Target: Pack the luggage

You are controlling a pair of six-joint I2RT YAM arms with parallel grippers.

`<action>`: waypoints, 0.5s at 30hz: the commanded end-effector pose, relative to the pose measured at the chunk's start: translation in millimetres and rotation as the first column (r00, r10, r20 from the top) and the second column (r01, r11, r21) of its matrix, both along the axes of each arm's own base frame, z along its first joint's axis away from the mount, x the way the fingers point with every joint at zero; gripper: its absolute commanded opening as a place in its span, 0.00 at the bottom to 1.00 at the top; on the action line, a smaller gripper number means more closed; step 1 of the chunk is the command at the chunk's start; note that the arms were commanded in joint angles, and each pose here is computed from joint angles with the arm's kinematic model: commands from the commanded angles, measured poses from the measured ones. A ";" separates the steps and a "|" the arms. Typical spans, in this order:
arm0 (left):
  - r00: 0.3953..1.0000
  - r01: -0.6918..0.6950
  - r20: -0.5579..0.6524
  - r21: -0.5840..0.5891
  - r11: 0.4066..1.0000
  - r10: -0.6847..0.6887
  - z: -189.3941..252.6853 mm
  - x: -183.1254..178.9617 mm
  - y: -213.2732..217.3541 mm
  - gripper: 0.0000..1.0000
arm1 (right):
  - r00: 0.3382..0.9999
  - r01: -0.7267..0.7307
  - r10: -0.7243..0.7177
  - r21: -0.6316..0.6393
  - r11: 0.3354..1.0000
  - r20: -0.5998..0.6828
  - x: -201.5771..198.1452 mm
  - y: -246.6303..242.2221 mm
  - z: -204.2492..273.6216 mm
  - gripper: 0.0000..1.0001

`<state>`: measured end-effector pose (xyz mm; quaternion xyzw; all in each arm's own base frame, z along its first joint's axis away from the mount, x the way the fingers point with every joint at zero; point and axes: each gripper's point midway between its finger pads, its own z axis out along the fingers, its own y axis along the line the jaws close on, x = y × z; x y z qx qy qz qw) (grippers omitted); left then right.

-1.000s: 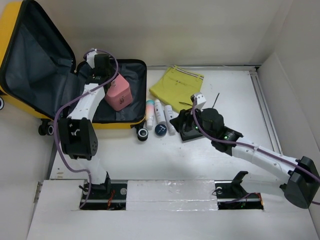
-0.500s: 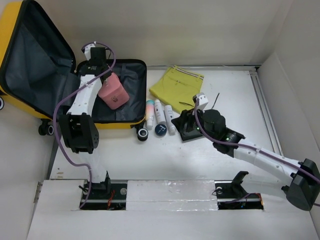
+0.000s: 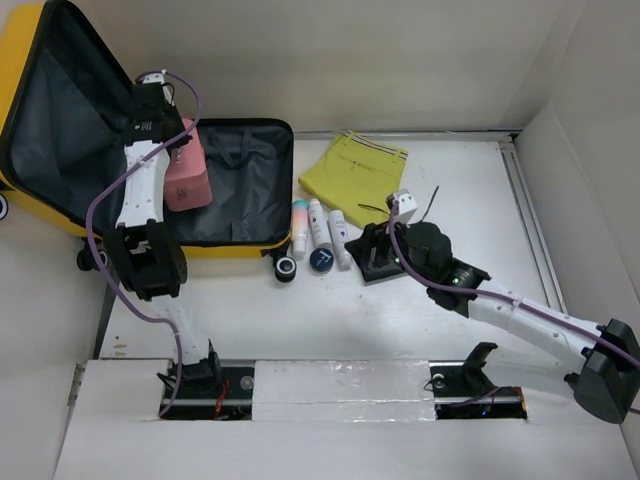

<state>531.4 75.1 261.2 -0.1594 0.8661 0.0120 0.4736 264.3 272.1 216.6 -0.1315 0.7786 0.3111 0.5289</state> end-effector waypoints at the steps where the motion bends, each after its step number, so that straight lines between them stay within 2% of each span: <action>1: 0.981 0.149 0.122 0.043 0.988 -0.153 39.3 17.2 -11.8 0.00 | 0.999 0.005 -0.006 0.024 1.000 0.043 -0.3 -0.4 13.9 0.67; 3: 0.979 0.180 0.095 0.030 0.983 -0.182 24.7 16.2 -7.6 0.00 | 0.999 0.005 -0.006 0.026 1.000 0.046 -2.0 -2.2 13.8 0.67; 6: 0.988 0.146 0.042 0.038 0.989 -0.147 3.4 10.9 4.0 0.00 | 0.999 0.014 -0.016 0.027 1.000 0.049 -2.5 -5.2 13.8 0.67; 7: 0.992 0.122 0.035 0.050 0.991 -0.124 -0.4 10.7 8.9 0.03 | 0.998 0.023 -0.024 0.026 0.999 0.050 -1.4 -6.3 13.7 0.67; 8: 0.997 0.079 0.016 0.073 0.994 -0.081 -5.9 8.3 17.7 0.13 | 0.998 0.023 -0.024 0.026 0.999 0.050 -1.4 -6.4 13.7 0.67; 11: 1.000 -0.009 0.002 0.086 0.996 0.009 -11.1 4.5 30.7 0.34 | 0.999 0.023 -0.024 0.017 1.000 0.042 -0.4 -5.3 9.4 0.70; 12: 0.998 -0.060 0.002 0.096 0.994 0.060 -10.8 2.7 38.2 0.48 | 0.999 0.023 -0.024 0.017 1.000 0.042 -0.4 -5.3 9.4 0.70; 15: 0.982 -0.188 0.045 0.125 0.974 0.184 12.1 -5.5 56.3 0.64 | 0.999 0.032 -0.032 -0.001 0.999 0.029 2.3 -4.8 1.7 0.74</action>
